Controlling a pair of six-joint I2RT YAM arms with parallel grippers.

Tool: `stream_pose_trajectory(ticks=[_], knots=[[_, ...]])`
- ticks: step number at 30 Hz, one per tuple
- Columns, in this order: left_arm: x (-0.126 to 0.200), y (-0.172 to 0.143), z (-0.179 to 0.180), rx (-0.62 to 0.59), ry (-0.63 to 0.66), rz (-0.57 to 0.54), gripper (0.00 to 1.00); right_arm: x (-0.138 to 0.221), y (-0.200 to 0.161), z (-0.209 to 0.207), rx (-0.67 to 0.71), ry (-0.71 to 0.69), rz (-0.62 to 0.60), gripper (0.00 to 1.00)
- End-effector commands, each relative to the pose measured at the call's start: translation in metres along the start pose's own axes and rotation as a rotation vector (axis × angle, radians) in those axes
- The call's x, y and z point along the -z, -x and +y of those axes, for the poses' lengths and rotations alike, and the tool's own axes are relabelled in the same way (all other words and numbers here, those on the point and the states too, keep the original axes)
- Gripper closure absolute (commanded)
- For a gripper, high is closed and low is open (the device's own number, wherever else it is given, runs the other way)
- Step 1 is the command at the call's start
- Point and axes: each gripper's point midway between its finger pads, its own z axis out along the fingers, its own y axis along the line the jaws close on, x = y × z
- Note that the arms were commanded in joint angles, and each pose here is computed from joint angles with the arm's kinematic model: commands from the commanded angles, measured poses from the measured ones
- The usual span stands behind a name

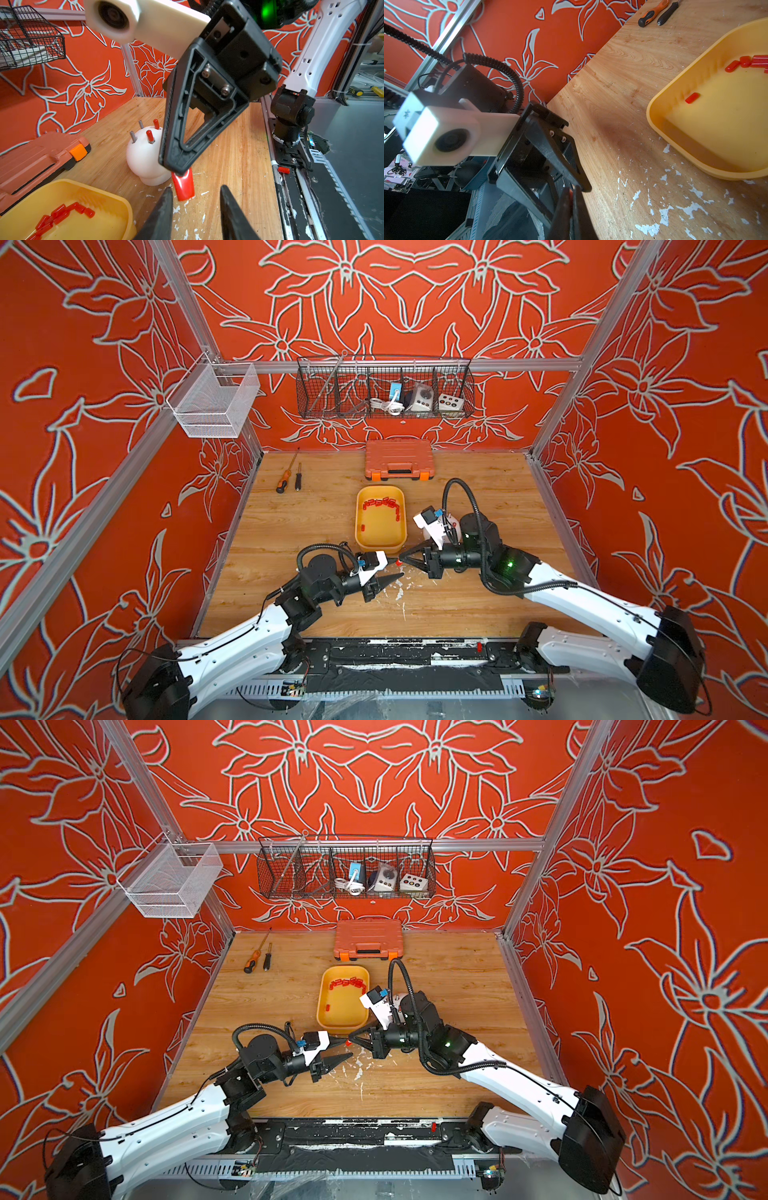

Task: Cover the protruding screws with screw protection sleeves
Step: Pick up the screw protection sleeve from the center of the board.

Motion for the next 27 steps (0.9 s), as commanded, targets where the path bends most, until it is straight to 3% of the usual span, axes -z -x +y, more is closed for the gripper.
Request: stream_pose_trajectory(ticks=[1,9,12,27], knots=[[-0.0009,0.0206,-0.0003,-0.024,-0.010,-0.056,0.55,-0.0008,0.0112,0.0061,0.044,0.009,-0.035,1.00],[-0.0006,0.0219,0.0007,-0.019,-0.005,-0.060,0.53,-0.0042,0.0072,0.0056,0.060,0.012,-0.018,1.00],[-0.0007,0.0219,0.0007,-0.020,-0.005,-0.059,0.63,-0.0041,0.0073,0.0046,0.066,0.004,-0.020,1.00],[-0.0011,0.0209,-0.0001,-0.023,-0.010,-0.054,0.89,-0.0025,0.0103,0.0052,0.081,0.001,-0.039,1.00]])
